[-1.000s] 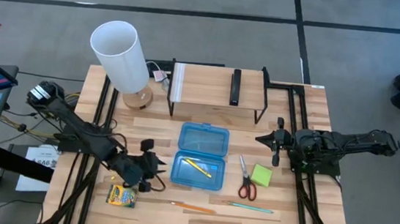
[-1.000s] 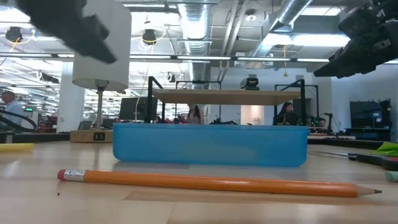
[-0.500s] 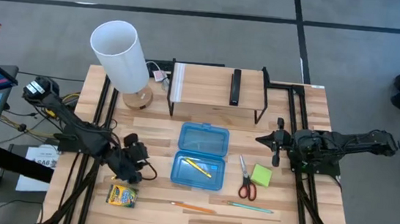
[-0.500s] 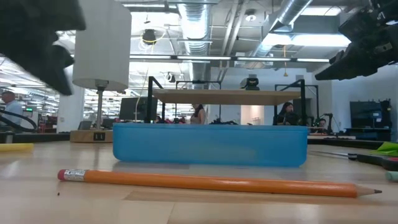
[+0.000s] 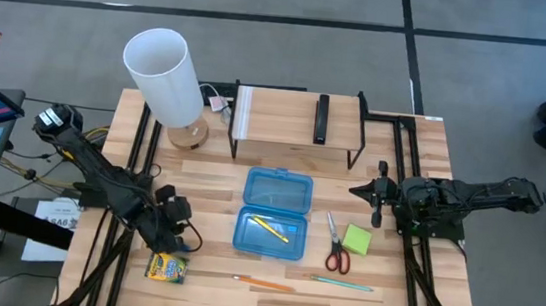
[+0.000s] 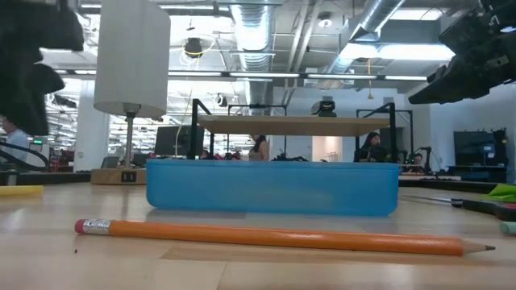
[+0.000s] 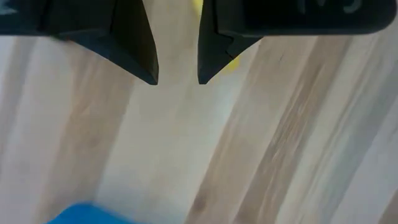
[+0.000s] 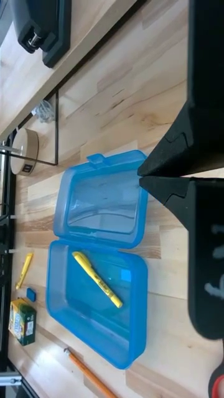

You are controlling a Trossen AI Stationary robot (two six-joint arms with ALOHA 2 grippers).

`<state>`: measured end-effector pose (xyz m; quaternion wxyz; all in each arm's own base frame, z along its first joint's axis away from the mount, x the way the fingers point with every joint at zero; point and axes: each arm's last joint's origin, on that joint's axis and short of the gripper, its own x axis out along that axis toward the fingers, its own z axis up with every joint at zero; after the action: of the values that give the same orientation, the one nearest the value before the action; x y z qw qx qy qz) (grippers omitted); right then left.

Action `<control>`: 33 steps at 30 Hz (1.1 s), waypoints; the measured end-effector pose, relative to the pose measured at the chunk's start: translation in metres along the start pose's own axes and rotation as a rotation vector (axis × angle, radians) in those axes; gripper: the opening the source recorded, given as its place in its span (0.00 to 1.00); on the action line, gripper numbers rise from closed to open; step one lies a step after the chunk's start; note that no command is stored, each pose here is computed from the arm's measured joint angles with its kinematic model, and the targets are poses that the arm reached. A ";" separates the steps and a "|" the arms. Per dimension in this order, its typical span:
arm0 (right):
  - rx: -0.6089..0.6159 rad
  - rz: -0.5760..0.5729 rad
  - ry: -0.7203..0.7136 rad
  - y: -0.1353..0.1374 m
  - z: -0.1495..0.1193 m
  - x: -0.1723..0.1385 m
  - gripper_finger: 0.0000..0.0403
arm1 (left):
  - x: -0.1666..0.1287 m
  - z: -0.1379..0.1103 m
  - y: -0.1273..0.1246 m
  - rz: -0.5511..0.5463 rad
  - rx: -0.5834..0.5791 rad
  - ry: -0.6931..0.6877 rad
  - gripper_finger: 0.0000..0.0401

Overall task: Pack school essentials
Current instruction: Put the green sticky note into the blue supply box

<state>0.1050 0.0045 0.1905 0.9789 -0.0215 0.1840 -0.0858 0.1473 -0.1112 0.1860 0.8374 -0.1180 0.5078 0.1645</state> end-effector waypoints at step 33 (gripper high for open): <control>-0.001 0.000 0.003 0.000 0.000 0.000 0.07 | 0.015 0.019 -0.017 0.024 0.227 -0.649 0.25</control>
<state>0.1049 0.0045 0.1902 0.9787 -0.0218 0.1856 -0.0856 0.1754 -0.1179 0.1822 0.9610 0.0404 0.2311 0.1461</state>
